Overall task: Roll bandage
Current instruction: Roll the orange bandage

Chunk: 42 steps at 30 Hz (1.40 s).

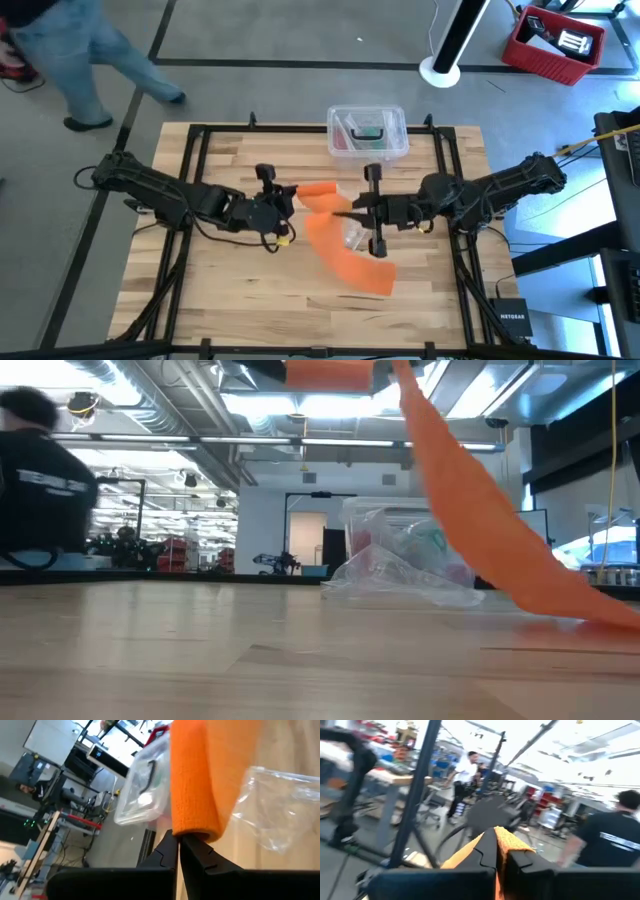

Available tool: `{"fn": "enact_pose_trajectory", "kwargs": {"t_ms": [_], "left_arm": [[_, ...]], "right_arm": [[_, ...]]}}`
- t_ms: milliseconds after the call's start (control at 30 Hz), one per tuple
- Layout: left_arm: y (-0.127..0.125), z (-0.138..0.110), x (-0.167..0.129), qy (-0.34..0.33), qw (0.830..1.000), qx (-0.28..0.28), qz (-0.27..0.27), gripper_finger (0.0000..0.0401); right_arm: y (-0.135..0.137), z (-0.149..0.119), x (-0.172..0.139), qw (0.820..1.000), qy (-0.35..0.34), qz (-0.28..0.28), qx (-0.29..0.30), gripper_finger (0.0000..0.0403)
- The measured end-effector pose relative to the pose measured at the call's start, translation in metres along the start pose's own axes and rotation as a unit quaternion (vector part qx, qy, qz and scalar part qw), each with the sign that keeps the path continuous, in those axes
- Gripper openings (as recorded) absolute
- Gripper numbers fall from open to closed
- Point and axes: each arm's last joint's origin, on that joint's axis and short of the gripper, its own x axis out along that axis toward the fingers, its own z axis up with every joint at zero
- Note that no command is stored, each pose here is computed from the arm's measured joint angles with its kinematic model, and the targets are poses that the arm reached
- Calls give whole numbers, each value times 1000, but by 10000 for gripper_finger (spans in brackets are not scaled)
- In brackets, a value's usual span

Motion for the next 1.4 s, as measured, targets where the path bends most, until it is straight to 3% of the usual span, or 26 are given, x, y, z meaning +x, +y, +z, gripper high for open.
{"fn": "enact_pose_trajectory", "kwargs": {"t_ms": [267,433,567,700,867,1133,1300,1400], "left_arm": [[-26,-3,7,-13,1000,26,-8,0],[-33,-2,7,-13,999,37,-8,0],[-31,-4,2,-1,998,52,35,0],[-15,-6,-8,13,992,60,106,0],[12,-5,-22,0,992,33,118,0],[45,7,-44,-92,992,-69,58,0],[44,10,-46,-108,990,-76,40,0],[44,10,-48,-113,990,-80,37,0]], "right_arm": [[-29,-2,4,996,7,-49,78,4],[-36,-20,11,992,42,-30,117,7],[-32,-32,9,987,104,-13,119,8],[-9,-45,4,974,184,34,126,9],[18,-70,-6,960,255,47,110,9],[27,-113,-3,953,281,14,112,13],[18,-121,3,942,312,5,123,68],[12,-107,-1,934,337,11,118,119]]}}
